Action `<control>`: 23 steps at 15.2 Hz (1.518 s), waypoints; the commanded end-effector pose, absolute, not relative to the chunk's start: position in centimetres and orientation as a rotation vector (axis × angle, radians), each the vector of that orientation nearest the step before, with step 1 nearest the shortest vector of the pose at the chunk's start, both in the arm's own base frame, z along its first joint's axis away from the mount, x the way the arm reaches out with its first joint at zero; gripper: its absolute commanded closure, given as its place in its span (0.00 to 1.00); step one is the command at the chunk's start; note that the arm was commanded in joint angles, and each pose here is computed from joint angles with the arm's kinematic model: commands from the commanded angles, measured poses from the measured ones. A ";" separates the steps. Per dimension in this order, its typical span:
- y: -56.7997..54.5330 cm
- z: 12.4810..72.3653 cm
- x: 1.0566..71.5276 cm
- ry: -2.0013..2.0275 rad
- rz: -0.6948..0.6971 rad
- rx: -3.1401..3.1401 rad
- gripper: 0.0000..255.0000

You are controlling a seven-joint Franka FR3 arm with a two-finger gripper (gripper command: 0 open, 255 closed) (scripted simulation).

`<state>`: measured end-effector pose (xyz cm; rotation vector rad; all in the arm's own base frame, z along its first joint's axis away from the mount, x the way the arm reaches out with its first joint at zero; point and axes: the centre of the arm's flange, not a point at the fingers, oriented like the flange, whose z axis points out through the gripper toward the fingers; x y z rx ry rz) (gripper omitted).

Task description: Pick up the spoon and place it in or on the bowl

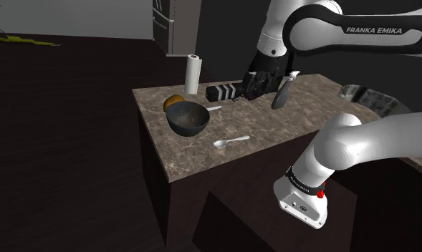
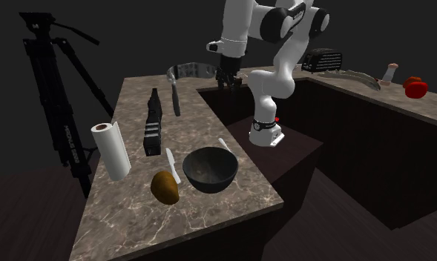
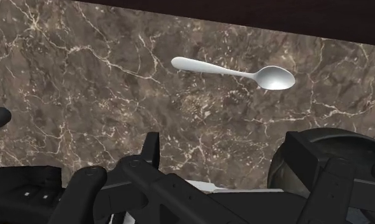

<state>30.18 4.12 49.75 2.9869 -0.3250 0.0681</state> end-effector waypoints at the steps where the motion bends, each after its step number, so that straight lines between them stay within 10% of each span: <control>1: 5.1 47.4 29.9 -0.359 0.090 2.992 0.00; 23: 12.0 26.8 33.3 -0.583 0.225 3.012 0.00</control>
